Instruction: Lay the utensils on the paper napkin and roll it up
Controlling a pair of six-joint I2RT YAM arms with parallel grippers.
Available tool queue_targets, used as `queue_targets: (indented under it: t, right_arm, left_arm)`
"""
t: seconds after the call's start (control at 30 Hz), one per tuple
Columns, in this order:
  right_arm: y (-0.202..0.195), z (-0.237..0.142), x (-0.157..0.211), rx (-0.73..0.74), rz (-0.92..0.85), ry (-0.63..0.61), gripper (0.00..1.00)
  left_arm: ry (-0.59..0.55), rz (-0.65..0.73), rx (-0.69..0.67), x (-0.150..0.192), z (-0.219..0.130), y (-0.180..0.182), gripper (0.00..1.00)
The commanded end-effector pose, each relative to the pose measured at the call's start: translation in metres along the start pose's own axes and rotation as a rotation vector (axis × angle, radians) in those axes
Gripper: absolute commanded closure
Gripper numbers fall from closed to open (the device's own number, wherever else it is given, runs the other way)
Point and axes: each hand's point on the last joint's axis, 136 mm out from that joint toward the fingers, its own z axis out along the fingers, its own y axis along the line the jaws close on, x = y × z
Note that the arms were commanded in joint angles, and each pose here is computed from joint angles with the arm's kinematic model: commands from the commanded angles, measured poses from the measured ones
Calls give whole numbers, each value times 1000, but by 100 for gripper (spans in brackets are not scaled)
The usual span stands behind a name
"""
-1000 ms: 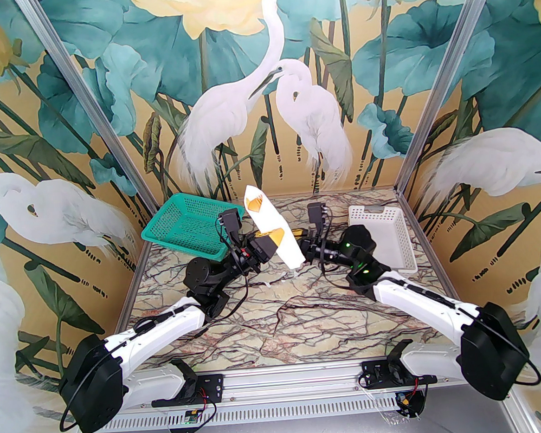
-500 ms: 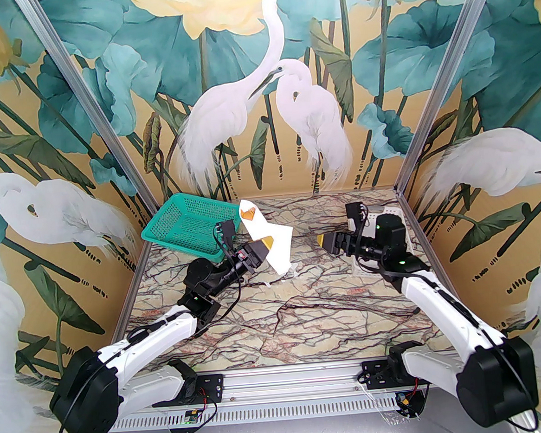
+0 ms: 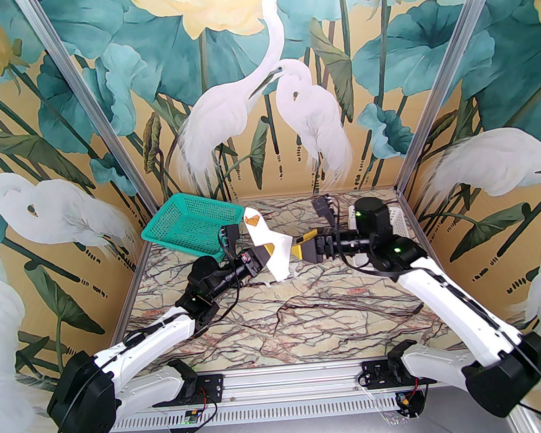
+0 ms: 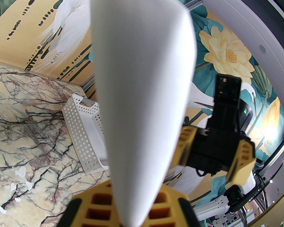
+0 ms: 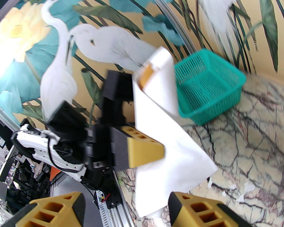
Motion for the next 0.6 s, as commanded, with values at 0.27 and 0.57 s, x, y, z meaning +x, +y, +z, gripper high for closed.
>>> queue_targets:
  t: [0.27, 0.57]
  right_arm:
    - [-23, 30, 13, 55, -9, 71, 33]
    - [-24, 41, 21, 29, -2, 98, 36]
  left_arm:
    - [-6, -3, 82, -10, 7, -20, 100]
    - [0, -9, 95, -9, 9, -21, 100]
